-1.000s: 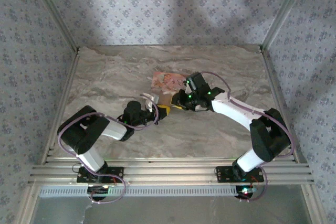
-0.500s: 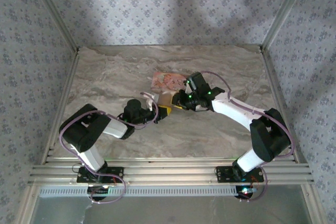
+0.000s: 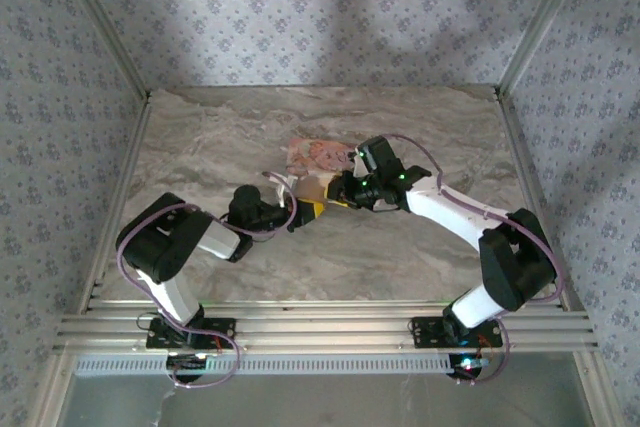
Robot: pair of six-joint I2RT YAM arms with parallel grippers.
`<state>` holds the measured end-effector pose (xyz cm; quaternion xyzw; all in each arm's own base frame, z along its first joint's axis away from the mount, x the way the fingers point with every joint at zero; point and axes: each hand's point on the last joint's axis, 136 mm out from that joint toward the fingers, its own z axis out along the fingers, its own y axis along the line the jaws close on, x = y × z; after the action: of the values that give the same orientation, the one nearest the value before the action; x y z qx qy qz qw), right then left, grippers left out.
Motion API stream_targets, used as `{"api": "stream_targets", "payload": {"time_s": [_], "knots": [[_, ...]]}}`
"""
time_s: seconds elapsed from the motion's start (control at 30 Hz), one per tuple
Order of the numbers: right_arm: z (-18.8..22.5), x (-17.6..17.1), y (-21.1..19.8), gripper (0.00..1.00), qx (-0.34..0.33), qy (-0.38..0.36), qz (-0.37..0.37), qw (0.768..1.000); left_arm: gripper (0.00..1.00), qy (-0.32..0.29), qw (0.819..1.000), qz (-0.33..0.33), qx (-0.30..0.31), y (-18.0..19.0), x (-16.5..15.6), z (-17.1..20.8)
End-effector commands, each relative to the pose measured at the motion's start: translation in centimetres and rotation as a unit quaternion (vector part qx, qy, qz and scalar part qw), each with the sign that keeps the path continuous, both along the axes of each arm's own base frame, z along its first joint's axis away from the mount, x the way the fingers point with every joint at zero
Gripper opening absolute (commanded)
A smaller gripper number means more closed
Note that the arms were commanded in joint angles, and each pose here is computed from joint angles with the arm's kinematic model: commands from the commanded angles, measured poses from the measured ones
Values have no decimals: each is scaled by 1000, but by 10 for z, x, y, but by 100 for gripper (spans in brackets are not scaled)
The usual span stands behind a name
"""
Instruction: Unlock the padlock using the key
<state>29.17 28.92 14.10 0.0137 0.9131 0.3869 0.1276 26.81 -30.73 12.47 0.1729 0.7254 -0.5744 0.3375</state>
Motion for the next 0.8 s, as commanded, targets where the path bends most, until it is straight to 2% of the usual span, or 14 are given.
{"api": "stream_targets", "payload": {"time_s": [0.0,0.17,0.53,0.77], "knots": [[10,-24,14,0,33,-5,66,997,0,-85,995,5,-56,-5,10,53],[6,-24,15,0,32,-3,58,998,0,-89,994,4,-55,-14,9,59],[15,-23,20,0,58,-16,60,996,0,-37,996,5,-82,-18,16,53],[12,-26,17,0,64,-30,63,996,0,-34,993,1,-110,-10,20,79]]}}
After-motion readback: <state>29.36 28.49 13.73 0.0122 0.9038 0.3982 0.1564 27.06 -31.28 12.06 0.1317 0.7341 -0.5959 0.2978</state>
